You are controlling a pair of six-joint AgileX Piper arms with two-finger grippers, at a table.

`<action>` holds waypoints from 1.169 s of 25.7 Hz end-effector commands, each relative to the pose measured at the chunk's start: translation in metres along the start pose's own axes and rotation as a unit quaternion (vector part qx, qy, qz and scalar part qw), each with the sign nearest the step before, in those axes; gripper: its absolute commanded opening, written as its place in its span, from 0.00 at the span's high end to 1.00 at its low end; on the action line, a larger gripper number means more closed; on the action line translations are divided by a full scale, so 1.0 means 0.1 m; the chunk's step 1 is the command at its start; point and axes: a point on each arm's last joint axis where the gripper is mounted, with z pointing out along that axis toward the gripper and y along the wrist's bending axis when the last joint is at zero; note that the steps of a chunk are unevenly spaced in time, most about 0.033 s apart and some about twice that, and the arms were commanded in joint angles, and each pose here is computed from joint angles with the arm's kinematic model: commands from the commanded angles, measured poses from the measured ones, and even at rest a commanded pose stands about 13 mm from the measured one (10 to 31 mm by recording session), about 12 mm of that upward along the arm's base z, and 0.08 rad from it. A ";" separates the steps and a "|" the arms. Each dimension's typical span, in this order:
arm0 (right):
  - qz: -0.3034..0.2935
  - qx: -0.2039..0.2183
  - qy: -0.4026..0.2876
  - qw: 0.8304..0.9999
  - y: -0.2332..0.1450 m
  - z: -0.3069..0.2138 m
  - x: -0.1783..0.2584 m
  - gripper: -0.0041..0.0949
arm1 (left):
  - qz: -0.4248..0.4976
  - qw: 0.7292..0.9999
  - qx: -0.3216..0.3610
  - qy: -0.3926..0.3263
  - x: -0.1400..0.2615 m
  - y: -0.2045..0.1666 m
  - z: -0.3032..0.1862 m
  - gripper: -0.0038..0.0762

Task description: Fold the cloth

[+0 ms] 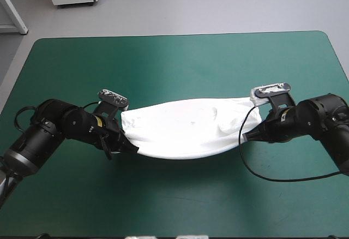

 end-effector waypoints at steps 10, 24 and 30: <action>0.012 0.037 -0.164 0.986 -0.07 -0.02 -0.46 0.98 | 0.011 0.984 -0.083 -0.157 -0.40 0.13 -0.08 0.96; 0.010 0.050 -0.135 0.990 -0.16 1.18 -0.89 0.97 | 0.022 0.981 -0.151 -0.119 -0.75 0.39 0.93 0.96; -0.008 0.053 -0.147 0.988 -0.16 1.15 -1.01 0.83 | 0.020 0.984 -0.148 -0.095 -0.75 0.41 1.11 0.83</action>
